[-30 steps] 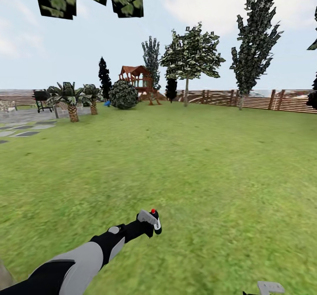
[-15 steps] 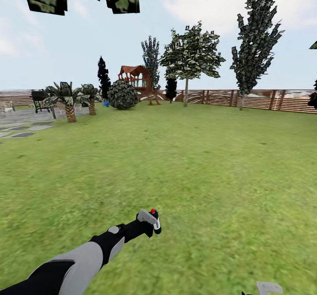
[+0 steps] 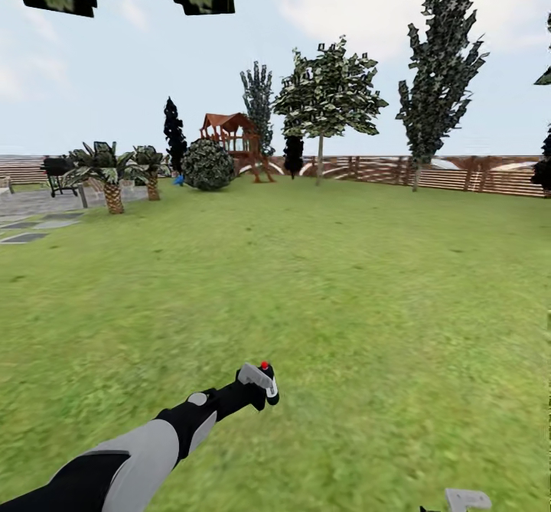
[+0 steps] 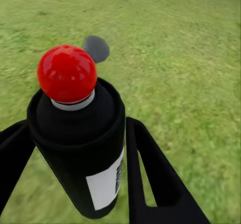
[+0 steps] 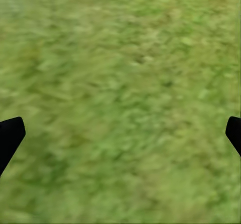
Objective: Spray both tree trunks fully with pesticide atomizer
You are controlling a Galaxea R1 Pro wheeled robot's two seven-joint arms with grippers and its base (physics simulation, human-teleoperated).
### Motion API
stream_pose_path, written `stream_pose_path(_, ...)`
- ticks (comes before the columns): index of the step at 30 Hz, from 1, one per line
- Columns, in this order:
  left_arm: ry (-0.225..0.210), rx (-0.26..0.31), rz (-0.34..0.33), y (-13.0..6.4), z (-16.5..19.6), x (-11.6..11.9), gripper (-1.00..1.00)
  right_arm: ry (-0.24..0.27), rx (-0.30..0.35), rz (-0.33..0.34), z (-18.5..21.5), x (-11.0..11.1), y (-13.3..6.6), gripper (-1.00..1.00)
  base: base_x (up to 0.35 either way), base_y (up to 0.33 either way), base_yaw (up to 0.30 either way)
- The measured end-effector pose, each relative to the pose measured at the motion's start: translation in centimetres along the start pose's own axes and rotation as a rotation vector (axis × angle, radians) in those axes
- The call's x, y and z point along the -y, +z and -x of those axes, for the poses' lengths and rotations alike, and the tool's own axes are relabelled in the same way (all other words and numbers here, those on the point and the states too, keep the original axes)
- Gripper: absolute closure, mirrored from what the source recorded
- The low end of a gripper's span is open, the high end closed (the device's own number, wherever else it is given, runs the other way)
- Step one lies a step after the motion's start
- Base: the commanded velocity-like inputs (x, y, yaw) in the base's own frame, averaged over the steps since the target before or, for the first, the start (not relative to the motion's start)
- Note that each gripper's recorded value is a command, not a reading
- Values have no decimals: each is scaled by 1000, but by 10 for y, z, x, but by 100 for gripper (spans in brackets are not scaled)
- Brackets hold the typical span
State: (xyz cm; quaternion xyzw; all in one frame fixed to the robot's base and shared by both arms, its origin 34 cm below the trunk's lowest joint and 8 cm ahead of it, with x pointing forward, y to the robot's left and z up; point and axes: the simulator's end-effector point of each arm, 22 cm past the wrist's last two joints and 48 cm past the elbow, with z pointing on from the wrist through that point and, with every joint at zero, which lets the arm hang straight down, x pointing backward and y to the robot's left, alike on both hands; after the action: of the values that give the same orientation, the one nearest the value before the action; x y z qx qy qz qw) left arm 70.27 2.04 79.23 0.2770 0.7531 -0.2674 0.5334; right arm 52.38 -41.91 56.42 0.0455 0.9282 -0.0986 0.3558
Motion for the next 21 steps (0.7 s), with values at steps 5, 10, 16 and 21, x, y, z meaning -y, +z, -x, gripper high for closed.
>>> stream_pose_path(5, 0, 0, 0, 0, 0, 0, 100, 0, 0, 0, 0, 0, 0, -100, 347, 0, -159)
stream_pose_path(10, 0, 0, 0, 0, 0, 0, 100, 0, 0, 0, 0, 0, 0, -100, 347, 0, -20)
stream_pose_path(16, 0, -1, 0, 0, 0, 0, 100, 0, 0, 0, 0, 0, 0, -100, 347, 0, -1)
stream_pose_path(21, -1, -1, 0, 0, 0, 0, 100, 0, 0, 0, 0, 0, 0, -100, 347, 0, 0)
